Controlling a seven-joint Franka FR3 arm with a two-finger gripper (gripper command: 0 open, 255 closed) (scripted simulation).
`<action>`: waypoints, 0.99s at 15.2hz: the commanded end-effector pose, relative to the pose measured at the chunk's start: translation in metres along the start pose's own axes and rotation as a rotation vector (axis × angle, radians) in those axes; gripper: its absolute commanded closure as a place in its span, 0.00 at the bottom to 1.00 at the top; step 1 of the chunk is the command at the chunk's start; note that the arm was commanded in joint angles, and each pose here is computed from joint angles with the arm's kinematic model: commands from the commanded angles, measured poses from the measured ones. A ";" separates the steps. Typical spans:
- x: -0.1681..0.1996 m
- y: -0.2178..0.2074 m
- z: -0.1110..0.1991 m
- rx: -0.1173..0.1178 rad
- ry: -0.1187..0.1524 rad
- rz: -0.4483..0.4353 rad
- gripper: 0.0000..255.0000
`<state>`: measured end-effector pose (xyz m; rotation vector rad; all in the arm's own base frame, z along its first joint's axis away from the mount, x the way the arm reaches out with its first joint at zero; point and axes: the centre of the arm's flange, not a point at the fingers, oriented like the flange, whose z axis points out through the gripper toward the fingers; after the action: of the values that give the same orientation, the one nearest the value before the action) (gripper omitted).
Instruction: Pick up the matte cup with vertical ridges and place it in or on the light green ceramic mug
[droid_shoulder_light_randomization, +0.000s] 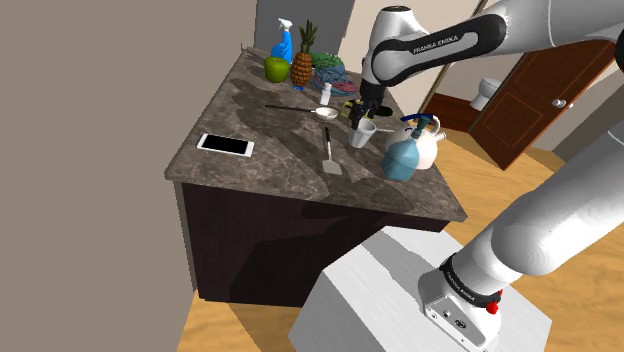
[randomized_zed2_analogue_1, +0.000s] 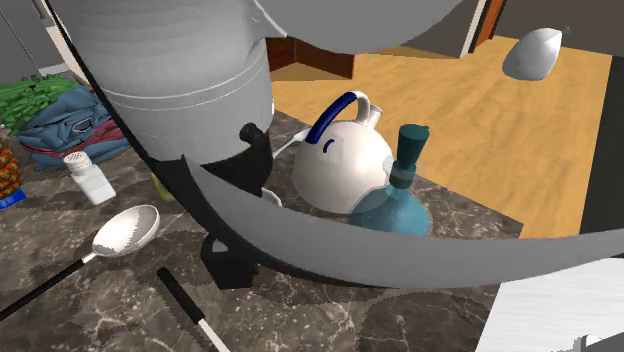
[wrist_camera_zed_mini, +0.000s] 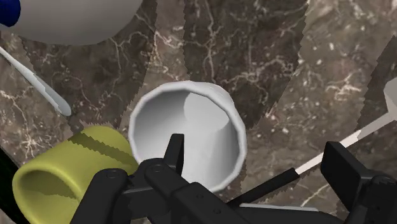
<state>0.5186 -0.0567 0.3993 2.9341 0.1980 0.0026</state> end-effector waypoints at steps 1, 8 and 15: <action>0.017 0.000 0.017 -0.012 -0.004 -0.022 0.00; 0.017 0.001 0.054 -0.012 -0.004 -0.022 0.00; 0.017 0.001 0.057 -0.012 -0.004 -0.022 0.00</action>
<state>0.5362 -0.0663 0.3436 2.9196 0.2293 -0.0054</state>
